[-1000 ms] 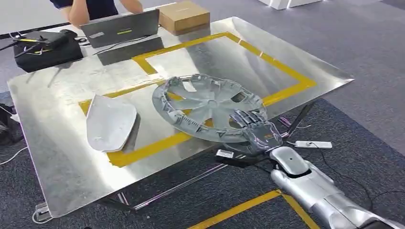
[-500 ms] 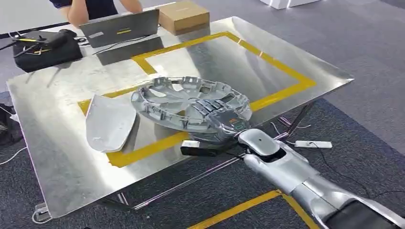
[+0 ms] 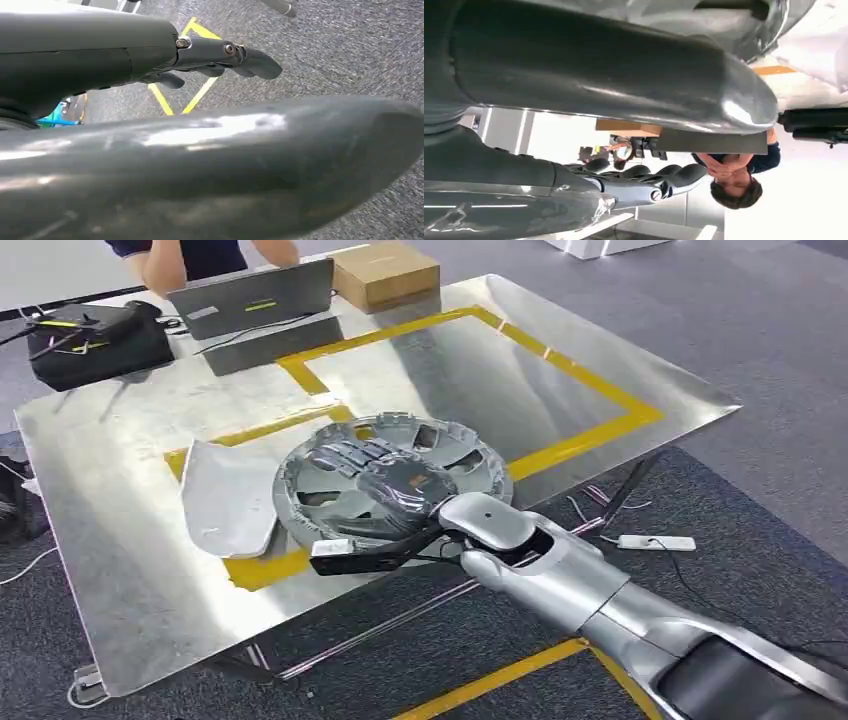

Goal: Take the parts from the cabinet and place them on the table.

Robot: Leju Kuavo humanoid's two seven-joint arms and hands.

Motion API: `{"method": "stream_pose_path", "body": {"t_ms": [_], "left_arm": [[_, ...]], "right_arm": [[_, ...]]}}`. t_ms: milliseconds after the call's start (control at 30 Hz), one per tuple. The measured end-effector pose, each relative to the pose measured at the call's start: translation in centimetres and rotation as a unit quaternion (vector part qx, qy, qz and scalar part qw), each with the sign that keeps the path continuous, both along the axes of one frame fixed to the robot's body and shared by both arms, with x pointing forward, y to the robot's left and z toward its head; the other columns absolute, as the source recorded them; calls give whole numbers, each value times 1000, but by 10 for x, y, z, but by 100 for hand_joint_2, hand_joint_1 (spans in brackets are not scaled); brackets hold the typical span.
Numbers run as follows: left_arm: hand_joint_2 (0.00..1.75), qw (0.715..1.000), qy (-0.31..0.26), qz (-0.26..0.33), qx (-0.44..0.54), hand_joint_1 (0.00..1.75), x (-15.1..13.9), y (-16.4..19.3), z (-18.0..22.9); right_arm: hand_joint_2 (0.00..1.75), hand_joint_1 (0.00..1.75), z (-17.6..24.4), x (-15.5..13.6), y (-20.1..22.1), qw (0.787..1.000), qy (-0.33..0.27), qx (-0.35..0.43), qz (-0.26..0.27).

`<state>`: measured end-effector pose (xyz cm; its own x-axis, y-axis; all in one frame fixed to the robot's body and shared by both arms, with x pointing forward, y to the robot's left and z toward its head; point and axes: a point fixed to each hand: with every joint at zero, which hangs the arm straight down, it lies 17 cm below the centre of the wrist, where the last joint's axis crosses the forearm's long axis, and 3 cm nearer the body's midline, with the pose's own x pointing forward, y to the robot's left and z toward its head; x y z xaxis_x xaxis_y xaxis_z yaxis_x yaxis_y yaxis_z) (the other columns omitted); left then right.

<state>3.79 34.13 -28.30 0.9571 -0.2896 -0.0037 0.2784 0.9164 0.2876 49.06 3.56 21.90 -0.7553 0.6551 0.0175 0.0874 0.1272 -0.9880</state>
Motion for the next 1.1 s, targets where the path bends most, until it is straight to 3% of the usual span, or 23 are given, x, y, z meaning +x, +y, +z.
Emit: {"method": "stream_pose_path", "body": {"t_ms": [700,1100], "left_arm": [[0,1000,-14,-4,5,0,5,3,1],[0,1000,-14,-10,18,0,4,9,1]], "right_arm": [[0,0,15,-4,3,999,-30,28,1],[0,0,-6,-10,0,1000,-17,22,0]]}}
